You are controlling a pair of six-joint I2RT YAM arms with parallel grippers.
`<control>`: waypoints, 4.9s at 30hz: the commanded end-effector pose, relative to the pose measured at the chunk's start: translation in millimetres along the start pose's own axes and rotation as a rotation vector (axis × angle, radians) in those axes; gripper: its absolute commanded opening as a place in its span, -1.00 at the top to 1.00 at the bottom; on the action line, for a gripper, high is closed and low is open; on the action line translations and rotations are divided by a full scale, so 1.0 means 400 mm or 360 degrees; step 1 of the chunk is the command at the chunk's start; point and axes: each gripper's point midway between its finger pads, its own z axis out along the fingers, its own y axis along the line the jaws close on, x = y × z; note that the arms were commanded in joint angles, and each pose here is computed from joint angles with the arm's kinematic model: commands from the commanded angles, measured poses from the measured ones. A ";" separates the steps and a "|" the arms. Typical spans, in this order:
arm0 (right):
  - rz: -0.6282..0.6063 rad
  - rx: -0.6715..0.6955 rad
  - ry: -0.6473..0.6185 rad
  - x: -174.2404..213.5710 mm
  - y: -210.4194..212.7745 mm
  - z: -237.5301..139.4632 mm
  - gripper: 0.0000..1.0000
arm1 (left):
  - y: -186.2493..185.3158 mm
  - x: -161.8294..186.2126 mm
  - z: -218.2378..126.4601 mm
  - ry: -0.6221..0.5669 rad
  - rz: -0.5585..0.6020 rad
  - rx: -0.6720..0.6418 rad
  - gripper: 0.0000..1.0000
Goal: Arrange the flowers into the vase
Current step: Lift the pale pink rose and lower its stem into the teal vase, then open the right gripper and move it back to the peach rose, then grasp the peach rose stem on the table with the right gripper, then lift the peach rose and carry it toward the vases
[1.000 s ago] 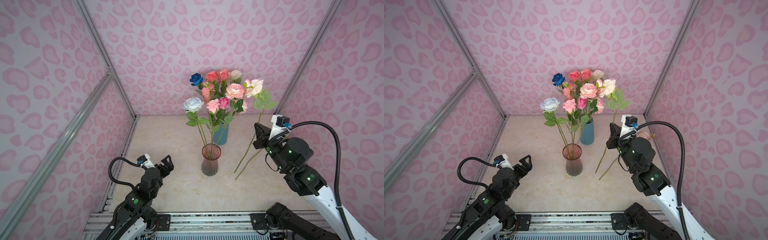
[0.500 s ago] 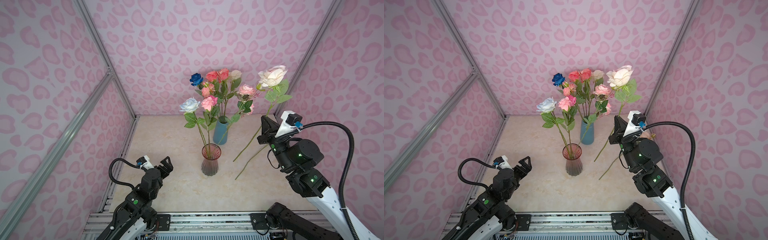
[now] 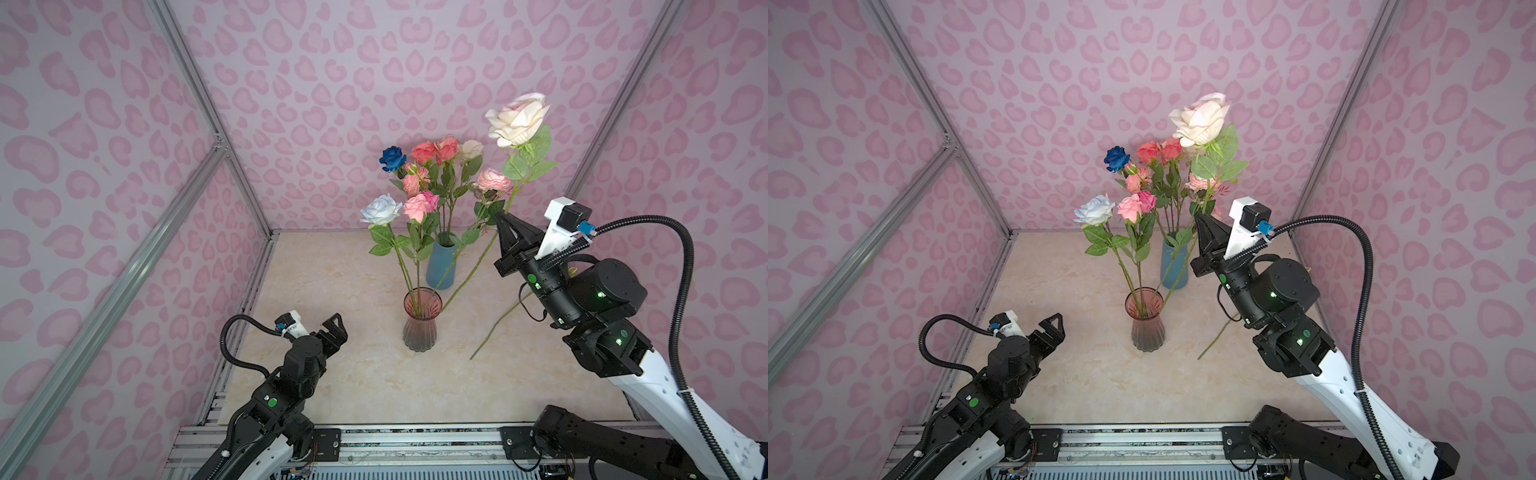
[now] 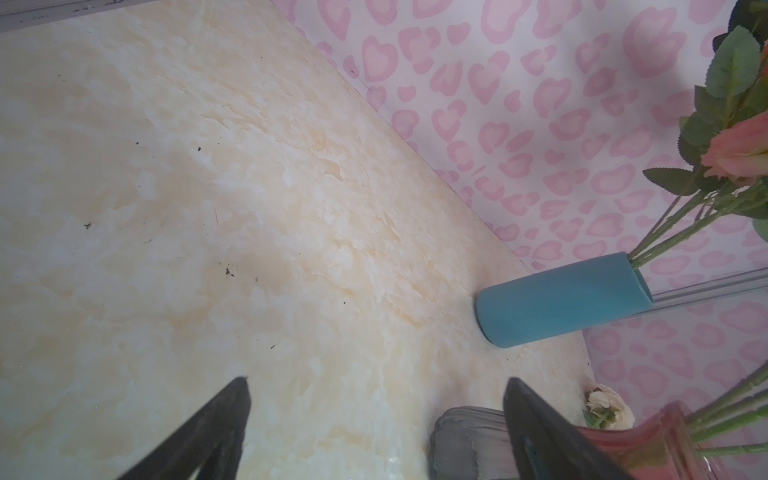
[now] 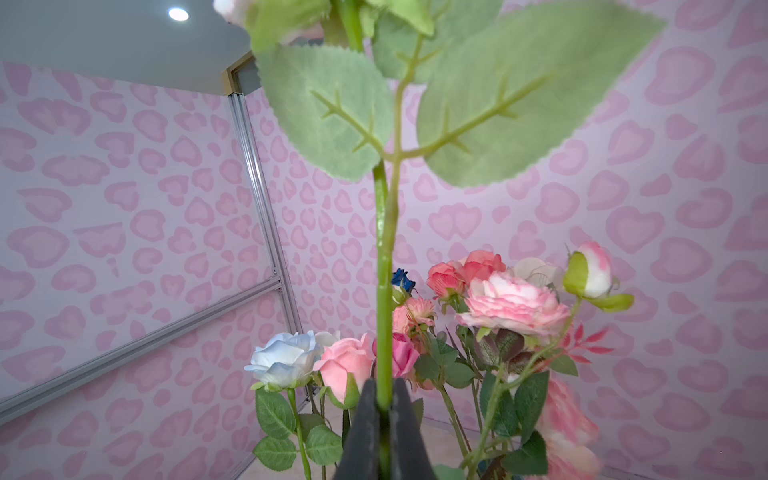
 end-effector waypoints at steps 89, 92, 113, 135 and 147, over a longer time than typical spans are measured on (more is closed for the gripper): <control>0.1005 0.1810 0.1400 1.003 -0.944 -0.361 0.13 | -0.166 0.239 0.089 0.0725 0.0113 0.0407 -0.92; 0.1031 0.1776 0.1412 1.019 -0.945 -0.351 0.28 | -0.158 0.232 0.088 0.0697 0.0121 0.0392 -0.91; 0.1043 0.1669 0.1342 1.036 -0.956 -0.313 0.84 | -0.170 0.251 0.096 0.0756 0.0149 0.0415 -0.91; 0.0839 0.1312 0.0824 0.676 -0.791 -0.180 0.94 | -0.186 0.180 0.072 0.0608 0.0261 0.0410 -0.91; 0.0489 0.1017 0.0250 0.302 -0.594 -0.171 0.96 | -0.180 -0.020 -0.016 0.0103 0.0170 0.0370 -0.91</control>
